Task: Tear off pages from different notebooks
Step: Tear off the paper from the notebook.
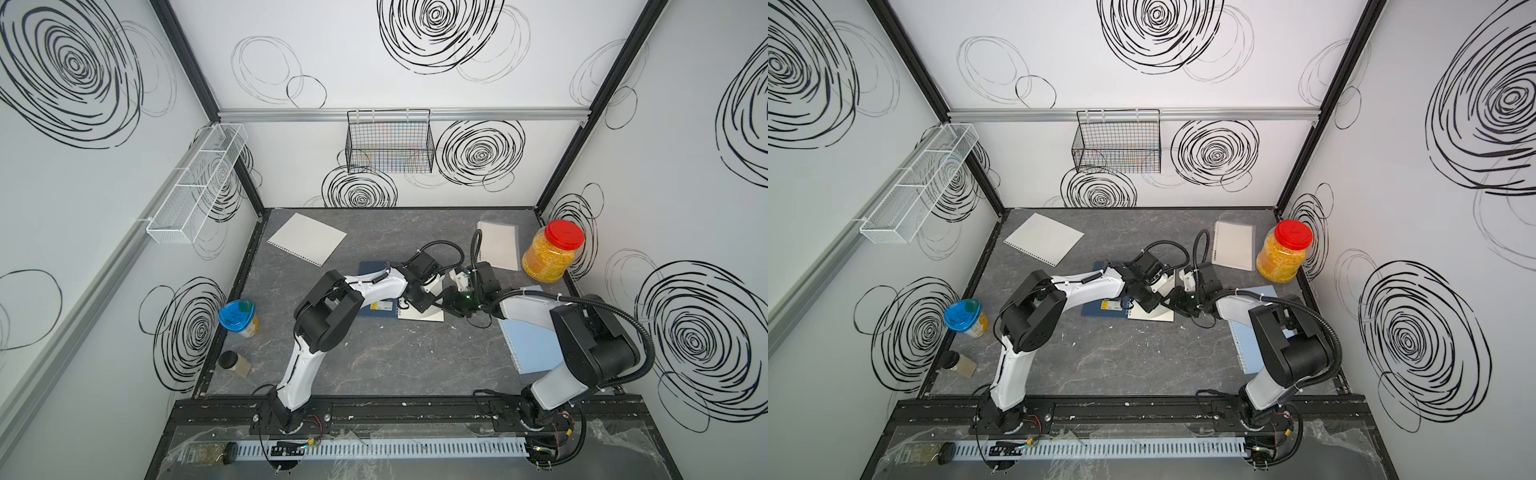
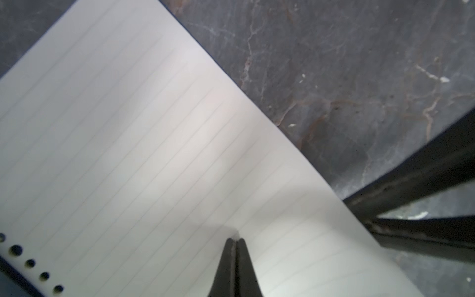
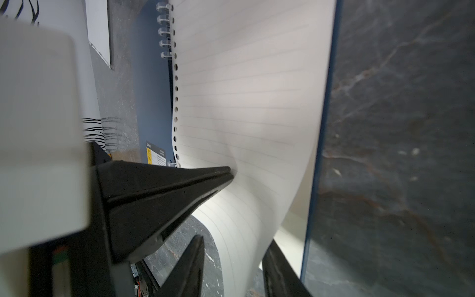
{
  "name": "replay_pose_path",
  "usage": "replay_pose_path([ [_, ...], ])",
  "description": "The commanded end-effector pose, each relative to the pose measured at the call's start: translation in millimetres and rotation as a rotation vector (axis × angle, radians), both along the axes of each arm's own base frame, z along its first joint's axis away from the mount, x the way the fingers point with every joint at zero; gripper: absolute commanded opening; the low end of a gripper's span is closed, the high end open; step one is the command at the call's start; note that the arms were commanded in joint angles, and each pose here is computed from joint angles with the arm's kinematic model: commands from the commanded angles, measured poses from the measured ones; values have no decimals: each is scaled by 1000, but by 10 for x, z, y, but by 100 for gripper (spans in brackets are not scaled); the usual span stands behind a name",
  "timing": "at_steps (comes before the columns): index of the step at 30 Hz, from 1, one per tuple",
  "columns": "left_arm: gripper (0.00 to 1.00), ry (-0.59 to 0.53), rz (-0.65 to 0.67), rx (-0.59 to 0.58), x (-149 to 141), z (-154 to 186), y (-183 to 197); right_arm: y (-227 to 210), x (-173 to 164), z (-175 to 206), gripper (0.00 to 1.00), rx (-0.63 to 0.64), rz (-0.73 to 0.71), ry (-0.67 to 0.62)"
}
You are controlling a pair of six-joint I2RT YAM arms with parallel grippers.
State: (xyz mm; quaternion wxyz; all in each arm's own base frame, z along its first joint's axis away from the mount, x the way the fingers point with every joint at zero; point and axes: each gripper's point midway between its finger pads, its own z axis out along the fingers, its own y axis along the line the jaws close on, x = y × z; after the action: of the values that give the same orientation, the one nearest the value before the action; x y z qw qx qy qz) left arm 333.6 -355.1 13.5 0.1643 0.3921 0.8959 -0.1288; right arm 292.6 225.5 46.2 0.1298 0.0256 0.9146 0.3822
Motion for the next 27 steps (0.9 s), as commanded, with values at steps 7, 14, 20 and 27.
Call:
replay_pose_path([
  [7, 0, 190, 2, 171, -425, -586, 445, -68, -32, -181, 15, 6, -24, 28],
  [14, 0, 171, 19, 159, -358, -536, 427, -100, -63, -236, 6, 8, -25, 40],
  [20, 0, 113, 83, 99, -37, -335, 295, -146, -88, -298, 0, 2, -25, 51],
  [27, 29, 36, 148, -47, 373, 128, 82, -183, -124, -354, 0, -1, -27, 58],
])
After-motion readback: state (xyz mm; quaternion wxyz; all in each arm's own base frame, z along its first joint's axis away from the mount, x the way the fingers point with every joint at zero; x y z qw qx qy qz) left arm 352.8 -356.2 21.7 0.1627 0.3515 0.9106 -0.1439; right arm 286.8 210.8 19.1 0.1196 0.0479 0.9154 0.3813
